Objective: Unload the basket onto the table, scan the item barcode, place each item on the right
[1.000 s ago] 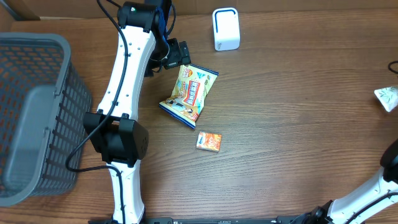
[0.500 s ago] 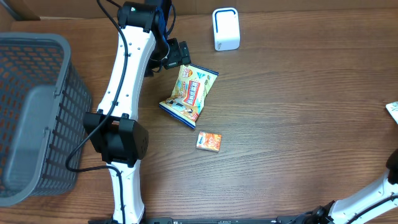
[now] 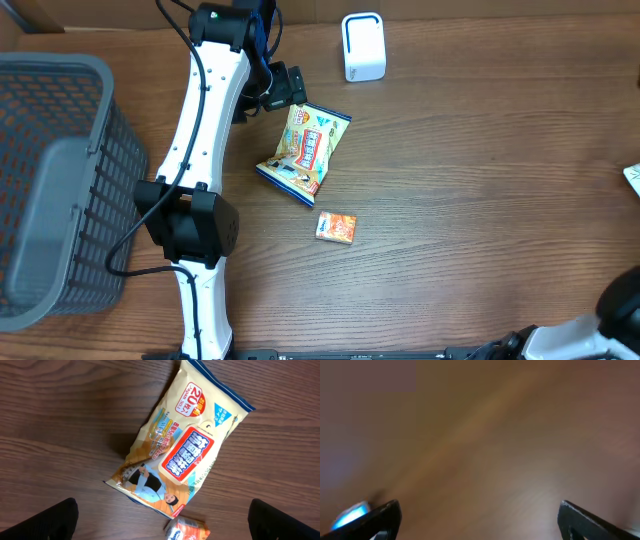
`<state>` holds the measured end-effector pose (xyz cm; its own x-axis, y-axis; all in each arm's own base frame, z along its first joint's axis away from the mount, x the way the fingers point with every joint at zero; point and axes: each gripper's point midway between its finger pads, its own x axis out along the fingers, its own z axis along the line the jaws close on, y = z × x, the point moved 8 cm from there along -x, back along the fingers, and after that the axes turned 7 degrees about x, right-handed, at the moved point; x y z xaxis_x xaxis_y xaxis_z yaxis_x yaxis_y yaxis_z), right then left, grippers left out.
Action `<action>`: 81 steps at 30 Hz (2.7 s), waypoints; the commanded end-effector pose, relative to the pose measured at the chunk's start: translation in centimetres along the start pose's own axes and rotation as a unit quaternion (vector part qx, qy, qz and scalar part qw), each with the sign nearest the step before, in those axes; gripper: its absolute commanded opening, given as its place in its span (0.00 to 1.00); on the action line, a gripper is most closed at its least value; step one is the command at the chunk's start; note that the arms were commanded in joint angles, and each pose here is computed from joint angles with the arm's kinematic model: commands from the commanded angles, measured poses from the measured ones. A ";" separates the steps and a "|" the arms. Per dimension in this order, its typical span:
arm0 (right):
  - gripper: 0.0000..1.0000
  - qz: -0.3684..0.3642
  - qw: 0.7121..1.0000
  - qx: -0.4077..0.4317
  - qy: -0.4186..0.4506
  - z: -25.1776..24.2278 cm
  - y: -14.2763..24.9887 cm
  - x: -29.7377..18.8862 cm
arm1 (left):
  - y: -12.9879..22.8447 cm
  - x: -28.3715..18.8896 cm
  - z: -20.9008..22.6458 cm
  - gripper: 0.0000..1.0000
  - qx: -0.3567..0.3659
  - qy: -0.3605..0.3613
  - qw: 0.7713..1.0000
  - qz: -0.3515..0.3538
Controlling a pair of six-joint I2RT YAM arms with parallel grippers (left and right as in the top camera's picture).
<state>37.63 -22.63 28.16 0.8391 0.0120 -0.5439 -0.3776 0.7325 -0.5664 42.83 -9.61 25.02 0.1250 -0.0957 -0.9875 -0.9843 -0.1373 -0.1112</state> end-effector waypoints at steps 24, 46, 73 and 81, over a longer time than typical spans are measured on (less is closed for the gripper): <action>1.00 0.299 0.946 -0.086 -0.093 18.6 23.0 7.3 | -0.3 -0.7 -0.1 1.00 -0.007 0.012 1.000 -0.018; 1.00 0.324 0.938 -0.089 -0.081 18.7 24.4 6.9 | 3.2 10.5 2.5 0.89 0.099 0.044 0.987 0.117; 1.00 0.329 0.937 -0.089 -0.075 18.4 24.7 7.0 | 10.4 15.3 -5.5 0.04 0.240 0.115 0.947 0.179; 1.00 0.328 0.937 -0.089 -0.077 17.5 25.5 7.6 | 7.5 11.2 -6.9 0.09 0.242 0.109 0.955 0.129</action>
<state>41.55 7.95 21.47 0.4562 0.5298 -0.7150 -0.8756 0.4106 -0.2545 36.14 -18.30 11.61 -0.2483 -0.2666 -0.9313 -0.9093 0.3955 0.1292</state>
